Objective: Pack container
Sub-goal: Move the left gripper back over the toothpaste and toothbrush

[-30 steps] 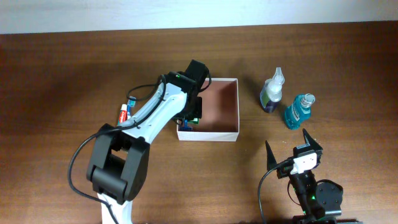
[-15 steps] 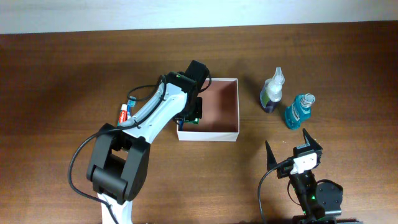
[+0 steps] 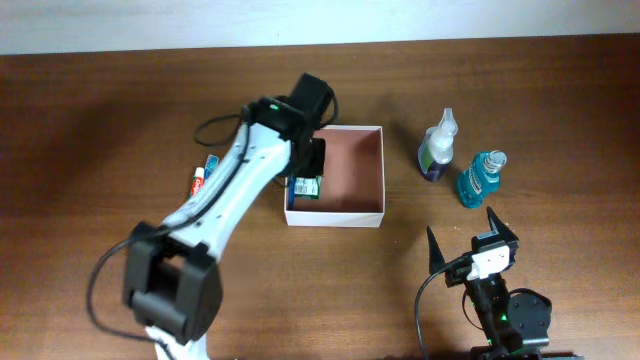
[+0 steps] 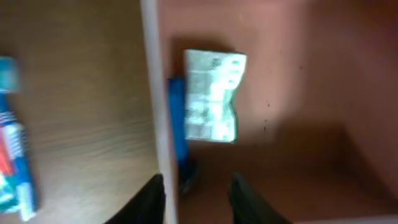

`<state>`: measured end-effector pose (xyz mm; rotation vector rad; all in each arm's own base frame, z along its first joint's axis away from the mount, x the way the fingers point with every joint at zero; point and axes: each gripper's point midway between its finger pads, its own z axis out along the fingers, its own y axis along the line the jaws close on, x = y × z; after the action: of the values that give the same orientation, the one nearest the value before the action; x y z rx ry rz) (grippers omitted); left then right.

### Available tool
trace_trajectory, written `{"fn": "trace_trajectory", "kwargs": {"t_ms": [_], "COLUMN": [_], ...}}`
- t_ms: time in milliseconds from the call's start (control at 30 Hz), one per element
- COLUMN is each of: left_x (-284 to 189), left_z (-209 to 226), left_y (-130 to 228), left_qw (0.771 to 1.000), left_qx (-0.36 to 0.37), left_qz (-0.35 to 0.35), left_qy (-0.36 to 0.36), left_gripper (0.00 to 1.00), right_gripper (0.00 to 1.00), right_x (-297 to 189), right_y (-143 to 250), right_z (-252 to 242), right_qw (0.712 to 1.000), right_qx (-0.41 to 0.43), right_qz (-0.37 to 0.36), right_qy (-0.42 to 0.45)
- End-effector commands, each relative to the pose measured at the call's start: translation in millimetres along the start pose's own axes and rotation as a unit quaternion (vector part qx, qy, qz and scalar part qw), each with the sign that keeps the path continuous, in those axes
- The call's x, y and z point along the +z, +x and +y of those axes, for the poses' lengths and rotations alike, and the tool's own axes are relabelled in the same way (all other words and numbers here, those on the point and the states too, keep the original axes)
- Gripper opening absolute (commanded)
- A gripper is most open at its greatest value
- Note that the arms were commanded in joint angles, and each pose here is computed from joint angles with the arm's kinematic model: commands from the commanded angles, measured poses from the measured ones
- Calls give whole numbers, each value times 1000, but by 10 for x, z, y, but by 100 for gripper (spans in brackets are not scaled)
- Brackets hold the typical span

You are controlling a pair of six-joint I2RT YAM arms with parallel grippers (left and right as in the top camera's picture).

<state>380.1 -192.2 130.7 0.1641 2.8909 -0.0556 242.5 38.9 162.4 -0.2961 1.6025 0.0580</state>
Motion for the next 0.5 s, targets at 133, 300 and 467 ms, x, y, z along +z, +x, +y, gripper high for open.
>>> {"fn": "trace_trajectory", "kwargs": {"t_ms": [133,300,467], "left_x": [-462,-447,-391], "left_z": [796,1153,1428], "left_y": [34,121,183], "left_qw": [997,995,993], "left_qx": [-10,6,27], "left_qz": [-6,28,52], "left_qy": [-82,-98,-99], "left_gripper": [46,61,67], "right_gripper": [99,98,98], "right_x": [0,0,0], "right_y": [23,23,23], "right_z": [-20,-20,-20], "right_qw": [1000,1000,1000], "right_qx": [2,2,2], "right_qz": [1,1,1], "right_qy": [5,5,5]}}
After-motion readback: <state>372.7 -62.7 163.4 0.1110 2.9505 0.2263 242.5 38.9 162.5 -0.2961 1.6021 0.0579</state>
